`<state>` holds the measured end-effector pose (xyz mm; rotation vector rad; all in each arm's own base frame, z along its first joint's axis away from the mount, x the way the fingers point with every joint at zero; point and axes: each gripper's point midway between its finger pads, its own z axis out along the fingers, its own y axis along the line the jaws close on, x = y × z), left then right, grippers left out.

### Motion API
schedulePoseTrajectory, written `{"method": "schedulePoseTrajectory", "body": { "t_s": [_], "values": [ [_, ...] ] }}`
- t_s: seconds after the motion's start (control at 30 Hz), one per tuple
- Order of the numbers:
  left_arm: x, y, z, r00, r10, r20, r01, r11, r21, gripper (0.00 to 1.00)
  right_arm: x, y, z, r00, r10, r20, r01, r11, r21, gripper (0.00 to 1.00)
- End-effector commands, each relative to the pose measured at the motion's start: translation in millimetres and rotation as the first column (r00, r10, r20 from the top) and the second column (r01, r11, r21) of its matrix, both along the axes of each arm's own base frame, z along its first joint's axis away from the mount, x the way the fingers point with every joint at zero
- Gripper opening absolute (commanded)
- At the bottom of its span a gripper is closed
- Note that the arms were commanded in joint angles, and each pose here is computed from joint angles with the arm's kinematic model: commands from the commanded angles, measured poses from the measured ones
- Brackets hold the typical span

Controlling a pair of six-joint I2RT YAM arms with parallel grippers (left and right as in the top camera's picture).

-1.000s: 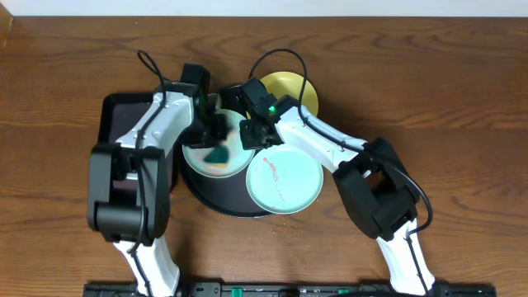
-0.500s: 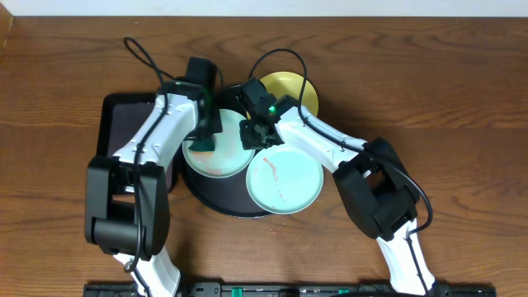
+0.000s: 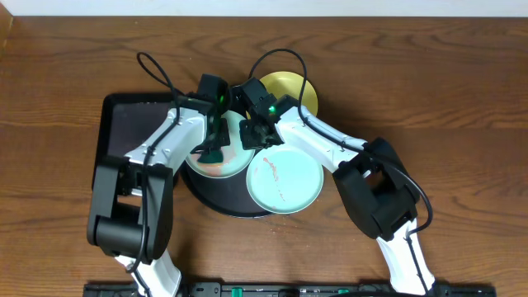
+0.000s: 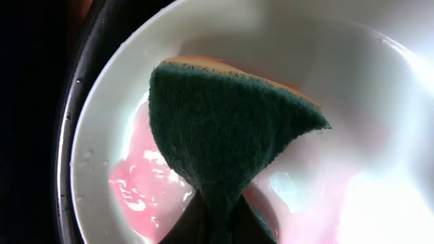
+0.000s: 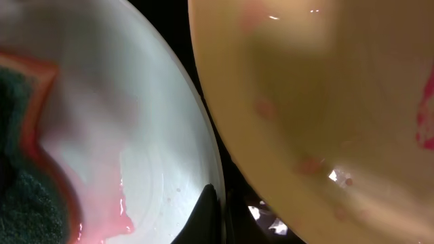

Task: Clean dirty plates on tray and stack at the side
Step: 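Scrub the green plate surface with the sponge in the left gripper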

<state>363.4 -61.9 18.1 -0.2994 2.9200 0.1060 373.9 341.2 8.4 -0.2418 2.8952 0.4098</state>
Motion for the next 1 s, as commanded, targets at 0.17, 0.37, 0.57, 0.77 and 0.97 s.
{"method": "schedulePoseTrajectory", "body": {
  "t_s": [0.17,0.37,0.57,0.77,0.97],
  "values": [
    [-26,-79,2,0.929,-0.369,0.005,0.337,0.842,-0.421,0.07,1,-7,-13,1.000,0.010,-0.008,-0.010,0.999,-0.037,0.01],
    [-13,-92,11,0.903,-0.416,0.110,0.417,0.783,-0.462,0.07,1,-6,-13,1.000,0.010,-0.007,-0.010,0.999,-0.036,0.01],
    [12,-41,-1,0.961,-0.265,0.081,0.276,0.938,-0.211,0.07,1,-6,-13,1.000,0.010,-0.007,-0.010,0.999,-0.036,0.02],
    [22,18,1,0.984,-0.162,0.074,0.153,0.982,0.114,0.08,1,-6,-13,1.000,0.010,-0.007,-0.010,0.999,-0.036,0.01],
    [33,44,16,0.988,-0.086,0.126,0.052,0.966,0.252,0.07,2,-7,-13,1.000,0.009,-0.007,-0.009,0.999,-0.036,0.02]
  ]
}}
